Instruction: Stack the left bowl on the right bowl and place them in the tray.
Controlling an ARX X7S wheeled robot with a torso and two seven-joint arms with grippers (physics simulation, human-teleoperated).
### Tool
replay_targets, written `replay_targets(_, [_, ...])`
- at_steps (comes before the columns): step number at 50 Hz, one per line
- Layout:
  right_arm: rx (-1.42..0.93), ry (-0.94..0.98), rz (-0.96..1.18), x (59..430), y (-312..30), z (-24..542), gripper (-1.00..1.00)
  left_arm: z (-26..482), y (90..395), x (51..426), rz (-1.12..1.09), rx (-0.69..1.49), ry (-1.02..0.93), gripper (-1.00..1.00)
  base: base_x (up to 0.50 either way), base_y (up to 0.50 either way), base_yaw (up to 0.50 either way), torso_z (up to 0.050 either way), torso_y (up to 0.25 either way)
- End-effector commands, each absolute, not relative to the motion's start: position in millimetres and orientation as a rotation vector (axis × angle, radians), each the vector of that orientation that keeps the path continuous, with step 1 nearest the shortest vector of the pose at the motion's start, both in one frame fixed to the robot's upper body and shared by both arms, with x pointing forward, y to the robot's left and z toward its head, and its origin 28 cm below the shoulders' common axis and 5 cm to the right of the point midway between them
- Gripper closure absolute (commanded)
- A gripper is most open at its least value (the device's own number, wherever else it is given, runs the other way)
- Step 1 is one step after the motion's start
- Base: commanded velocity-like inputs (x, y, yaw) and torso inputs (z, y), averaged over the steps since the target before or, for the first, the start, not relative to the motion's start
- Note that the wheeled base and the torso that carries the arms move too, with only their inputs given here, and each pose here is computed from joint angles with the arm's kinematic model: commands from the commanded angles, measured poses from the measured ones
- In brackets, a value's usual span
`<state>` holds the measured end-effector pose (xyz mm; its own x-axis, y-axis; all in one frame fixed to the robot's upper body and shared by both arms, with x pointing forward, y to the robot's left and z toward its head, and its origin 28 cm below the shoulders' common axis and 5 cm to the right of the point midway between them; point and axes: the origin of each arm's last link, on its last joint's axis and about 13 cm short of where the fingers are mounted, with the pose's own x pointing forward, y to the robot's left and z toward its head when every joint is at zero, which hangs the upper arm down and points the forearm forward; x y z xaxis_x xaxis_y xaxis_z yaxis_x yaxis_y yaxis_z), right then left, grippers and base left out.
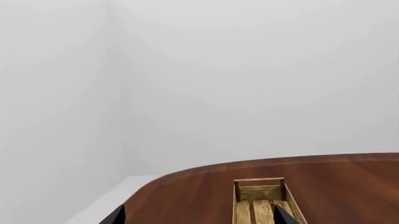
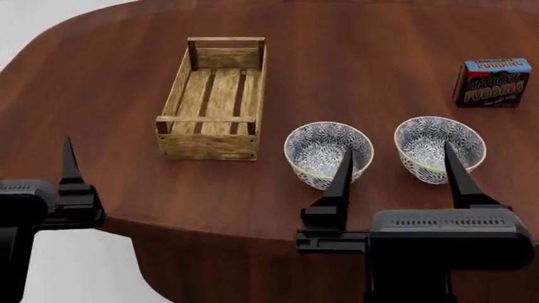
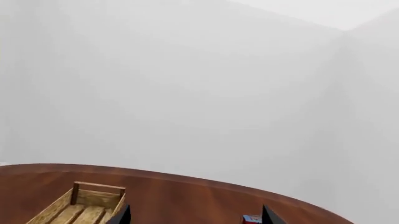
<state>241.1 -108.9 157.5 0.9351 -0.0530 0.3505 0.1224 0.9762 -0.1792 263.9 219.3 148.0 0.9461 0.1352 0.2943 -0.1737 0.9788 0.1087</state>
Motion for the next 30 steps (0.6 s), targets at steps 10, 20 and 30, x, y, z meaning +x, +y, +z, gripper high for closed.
replay_targets(10, [-0.162, -0.372, -0.063, 249, -109, 158, -1.00, 146, 219, 266, 0.135, 0.147, -0.295, -1.00, 0.50, 0.04, 0.00, 0.000, 0.000])
replay_targets(20, [-0.153, -0.367, -0.057, 247, -109, 156, -1.00, 146, 219, 266, 0.129, 0.151, -0.298, -1.00, 0.50, 0.00, 0.00, 0.000, 0.002])
replay_targets(30, [-0.145, -0.364, -0.046, 247, -109, 154, -1.00, 147, 221, 265, 0.133, 0.137, -0.300, -1.00, 0.50, 0.00, 0.00, 0.000, 0.000])
